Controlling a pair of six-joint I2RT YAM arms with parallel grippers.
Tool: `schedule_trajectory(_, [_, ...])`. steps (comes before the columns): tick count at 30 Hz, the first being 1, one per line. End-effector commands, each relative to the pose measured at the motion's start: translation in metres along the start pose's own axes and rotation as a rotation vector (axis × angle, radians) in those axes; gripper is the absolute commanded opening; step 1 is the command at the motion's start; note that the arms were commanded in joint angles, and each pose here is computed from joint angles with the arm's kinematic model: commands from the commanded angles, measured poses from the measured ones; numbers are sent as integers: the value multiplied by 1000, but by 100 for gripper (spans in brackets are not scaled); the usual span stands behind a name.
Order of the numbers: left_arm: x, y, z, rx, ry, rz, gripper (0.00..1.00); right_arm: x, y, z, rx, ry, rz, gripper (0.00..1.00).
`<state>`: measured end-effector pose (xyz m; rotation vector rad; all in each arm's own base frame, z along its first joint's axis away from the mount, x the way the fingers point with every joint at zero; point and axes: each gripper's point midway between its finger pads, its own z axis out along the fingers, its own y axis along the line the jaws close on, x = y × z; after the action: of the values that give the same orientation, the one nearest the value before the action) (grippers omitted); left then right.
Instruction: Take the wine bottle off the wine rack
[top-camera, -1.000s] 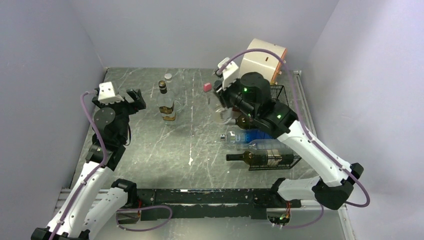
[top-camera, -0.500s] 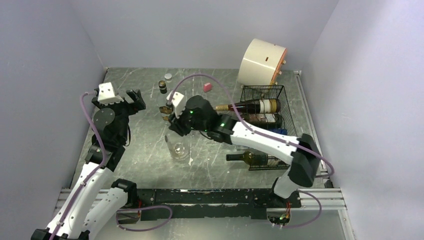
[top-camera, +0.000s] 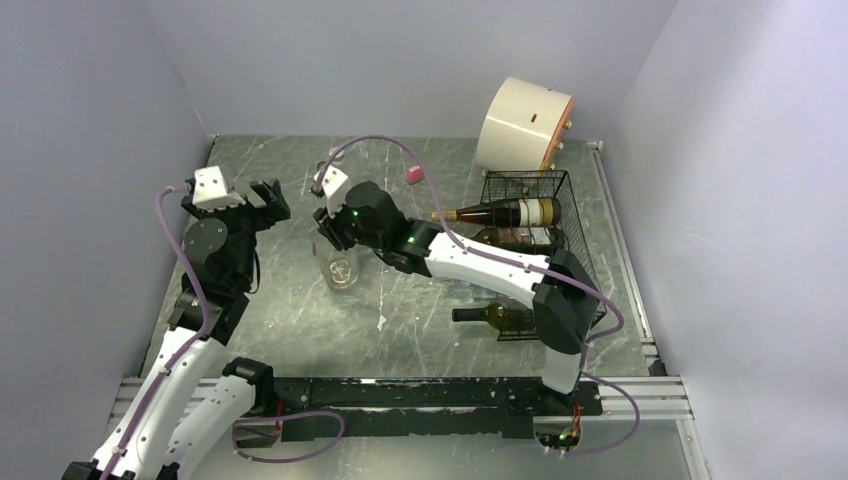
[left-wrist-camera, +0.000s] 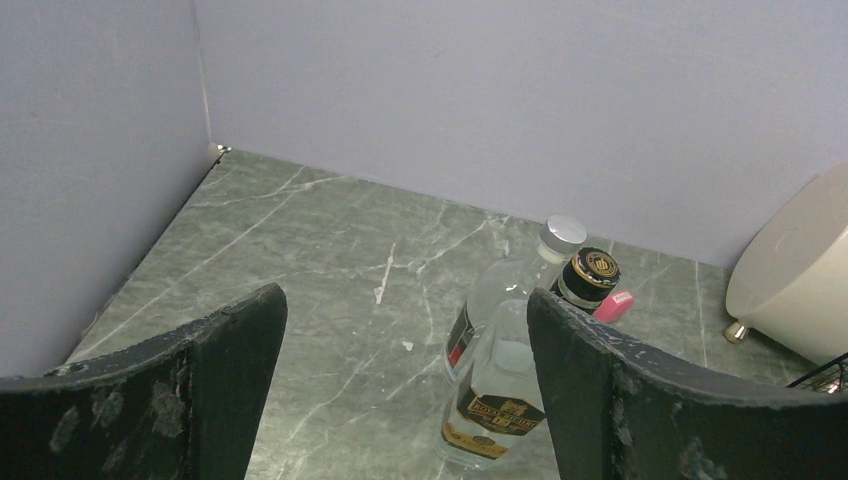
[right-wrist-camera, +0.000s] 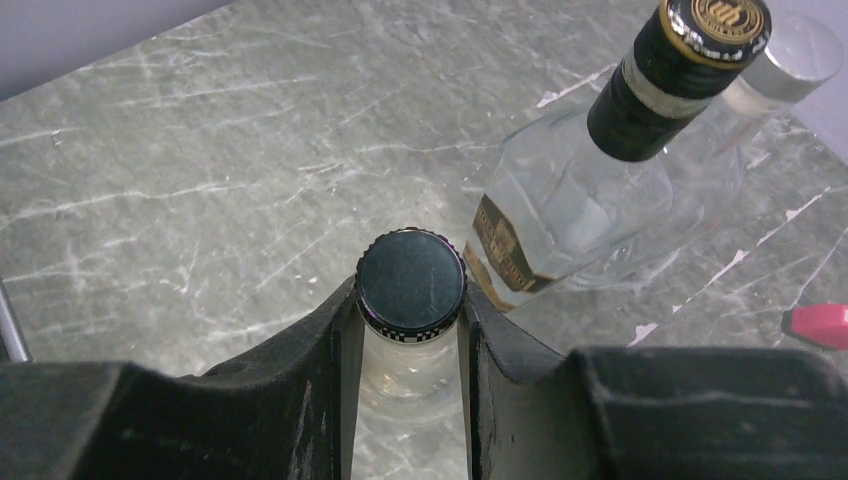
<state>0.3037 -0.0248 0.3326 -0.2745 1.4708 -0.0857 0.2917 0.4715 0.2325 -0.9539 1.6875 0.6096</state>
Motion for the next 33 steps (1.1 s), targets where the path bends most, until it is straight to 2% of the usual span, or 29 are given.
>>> schedule_trajectory(1, [-19, -1, -3, 0, -44, -31, 93, -111, -11, -9, 53, -326, 19, 0])
schedule_trajectory(10, [-20, -1, -3, -1, -45, -33, 93, -89, -22, -3, 117, -271, 8, 1])
schedule_trajectory(12, [-19, -1, -3, 0, -42, -33, 93, -87, -25, -5, 131, -264, 8, 19])
schedule_trajectory(15, [-17, -1, -2, -2, -37, -29, 93, -85, -26, -8, 138, -236, 3, 50])
schedule_trajectory(22, [-16, 1, -1, -11, -37, -24, 93, -120, -19, -48, 83, -253, 15, 91])
schedule_trajectory(25, [-13, 1, 1, -15, -24, -16, 93, -134, -10, -81, 23, -285, 4, 97])
schedule_trajectory(28, [-10, 1, 2, -19, -17, -11, 93, -126, 0, -117, -50, -262, -55, 99])
schedule_trajectory(33, [-6, 2, 5, -26, -5, -2, 93, -59, -5, -180, -91, -41, -238, 100])
